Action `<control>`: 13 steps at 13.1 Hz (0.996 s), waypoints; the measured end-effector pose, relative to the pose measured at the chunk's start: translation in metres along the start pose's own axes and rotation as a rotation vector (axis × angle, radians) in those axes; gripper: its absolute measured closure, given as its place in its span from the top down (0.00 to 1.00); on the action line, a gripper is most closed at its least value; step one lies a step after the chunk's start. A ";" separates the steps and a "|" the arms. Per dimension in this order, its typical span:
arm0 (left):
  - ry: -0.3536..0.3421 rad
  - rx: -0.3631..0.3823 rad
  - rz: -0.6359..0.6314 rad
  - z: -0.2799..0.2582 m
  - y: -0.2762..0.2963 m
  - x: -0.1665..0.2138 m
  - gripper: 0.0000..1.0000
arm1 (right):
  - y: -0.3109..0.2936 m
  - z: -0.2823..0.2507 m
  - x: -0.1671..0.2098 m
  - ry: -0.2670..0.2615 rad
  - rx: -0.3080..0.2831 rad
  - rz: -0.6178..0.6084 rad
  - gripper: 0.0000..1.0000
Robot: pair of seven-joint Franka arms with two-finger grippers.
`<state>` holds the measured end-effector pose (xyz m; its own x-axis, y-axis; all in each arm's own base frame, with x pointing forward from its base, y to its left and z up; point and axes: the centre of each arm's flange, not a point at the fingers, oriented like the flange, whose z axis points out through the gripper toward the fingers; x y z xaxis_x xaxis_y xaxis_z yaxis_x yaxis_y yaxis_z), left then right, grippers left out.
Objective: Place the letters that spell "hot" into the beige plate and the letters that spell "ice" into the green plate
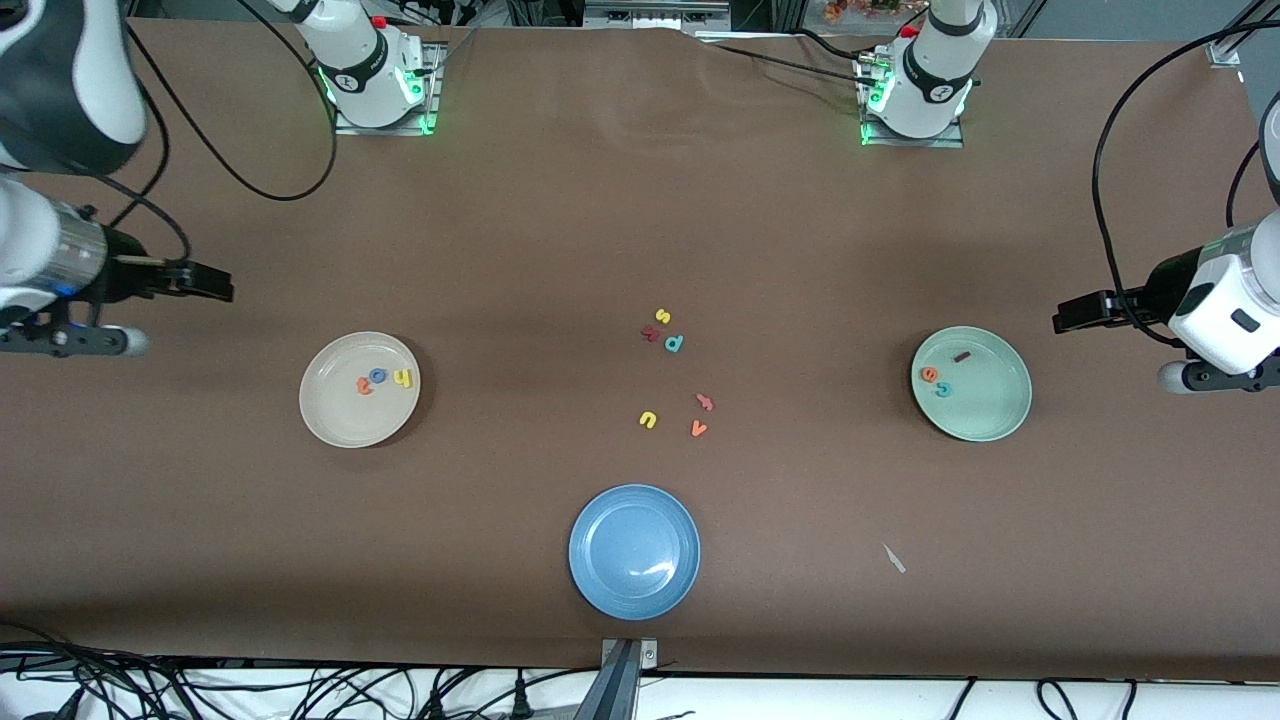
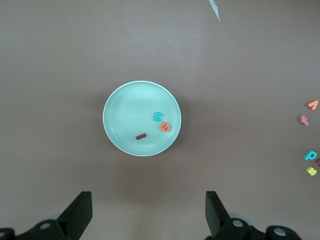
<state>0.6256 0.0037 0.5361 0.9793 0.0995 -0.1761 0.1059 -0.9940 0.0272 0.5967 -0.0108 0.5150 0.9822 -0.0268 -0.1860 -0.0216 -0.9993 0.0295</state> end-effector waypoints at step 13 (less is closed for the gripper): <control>-0.011 0.001 0.000 0.004 0.000 0.000 1.00 | -0.039 -0.040 -0.038 -0.035 0.032 -0.082 1.00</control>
<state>0.6248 0.0036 0.5323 0.9773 0.0990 -0.1871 0.1057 -0.9941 0.0262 0.5674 0.0300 0.5603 0.9739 0.0548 -0.2203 0.0520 -0.9985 -0.0182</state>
